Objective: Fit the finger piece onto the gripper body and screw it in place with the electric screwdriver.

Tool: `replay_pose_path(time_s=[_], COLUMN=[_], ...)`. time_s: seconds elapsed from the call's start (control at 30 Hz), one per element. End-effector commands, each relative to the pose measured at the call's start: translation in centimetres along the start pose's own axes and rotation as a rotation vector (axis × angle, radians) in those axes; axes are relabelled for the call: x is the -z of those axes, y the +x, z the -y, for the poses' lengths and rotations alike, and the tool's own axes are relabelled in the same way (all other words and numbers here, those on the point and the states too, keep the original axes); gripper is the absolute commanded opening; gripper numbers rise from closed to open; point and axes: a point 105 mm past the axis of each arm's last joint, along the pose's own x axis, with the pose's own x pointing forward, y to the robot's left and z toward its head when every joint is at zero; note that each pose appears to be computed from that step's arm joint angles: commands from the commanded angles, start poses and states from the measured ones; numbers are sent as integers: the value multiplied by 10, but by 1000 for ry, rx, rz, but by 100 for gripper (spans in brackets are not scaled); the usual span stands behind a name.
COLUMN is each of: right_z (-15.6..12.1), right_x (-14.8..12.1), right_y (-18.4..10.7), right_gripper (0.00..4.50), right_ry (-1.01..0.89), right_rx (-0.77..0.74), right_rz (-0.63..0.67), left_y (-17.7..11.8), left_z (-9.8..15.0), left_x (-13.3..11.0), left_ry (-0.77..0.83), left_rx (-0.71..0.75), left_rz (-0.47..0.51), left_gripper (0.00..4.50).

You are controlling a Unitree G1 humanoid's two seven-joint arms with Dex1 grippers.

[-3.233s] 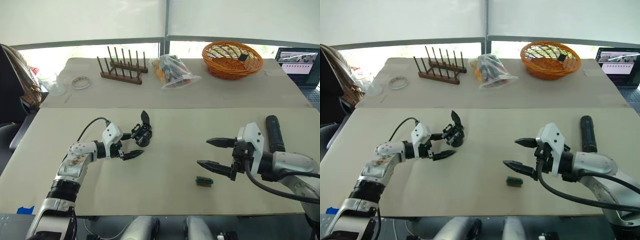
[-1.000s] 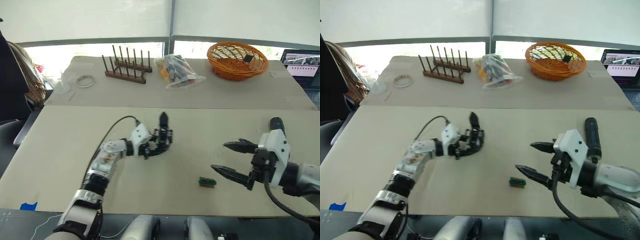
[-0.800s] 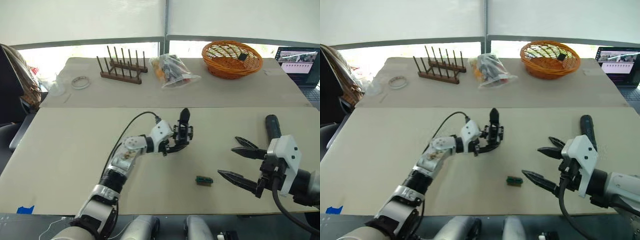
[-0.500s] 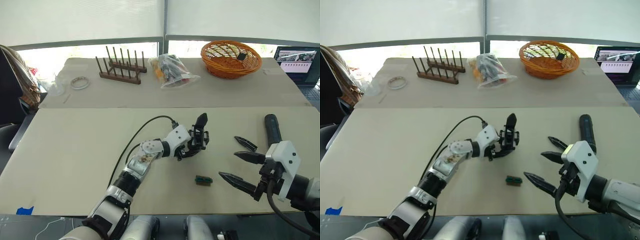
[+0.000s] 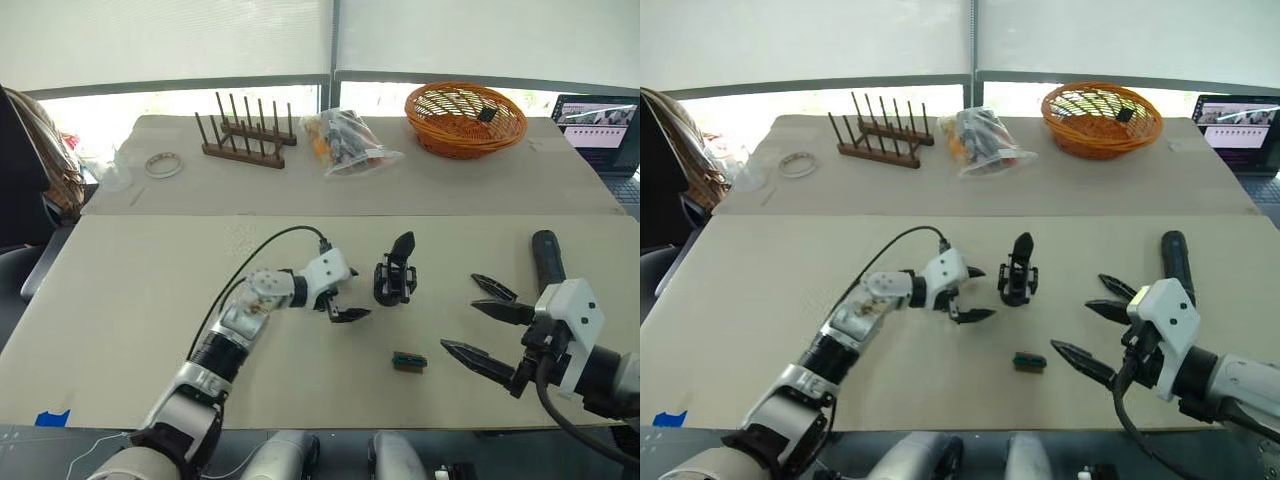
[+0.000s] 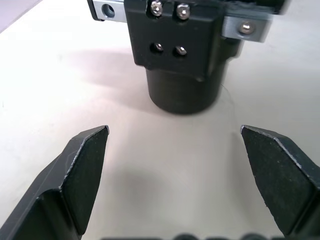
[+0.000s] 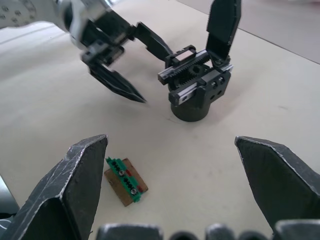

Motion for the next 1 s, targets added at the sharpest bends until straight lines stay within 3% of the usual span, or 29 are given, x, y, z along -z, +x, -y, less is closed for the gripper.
replay_pose_path(time_s=[0.03,0.13,0.3,0.47,0.67,0.77,0.9,0.93,1.0], right_z=[12,37,79,118,156,168,171,173,176], right_x=[-11,-16,-17,-15,13,26,30,32,39], right_y=[-5,-11,-17,2,36,44,55,55,53], right_gripper=[450,450,450,450,450,450,450,395,329], right_ry=[-67,-48,-37,16,84,42,68,52,-7], right_rx=[7,43,30,10,-7,-5,-29,-30,-39], right_rz=[-4,-84,-359,-484,-682,-777,-784,-798,-841], left_y=[-36,-74,-110,-113,-115,-117,-118,-118,-118], left_z=[-5,-3,10,20,29,33,34,33,33], left_x=[-27,-53,-92,-115,-133,-137,-143,-143,-143], left_ry=[39,12,48,105,146,161,167,165,161], left_rx=[108,219,319,322,308,297,265,257,248], left_rz=[54,112,162,206,242,247,260,260,258], left_gripper=[447,447,447,447,447,447,447,450,450])
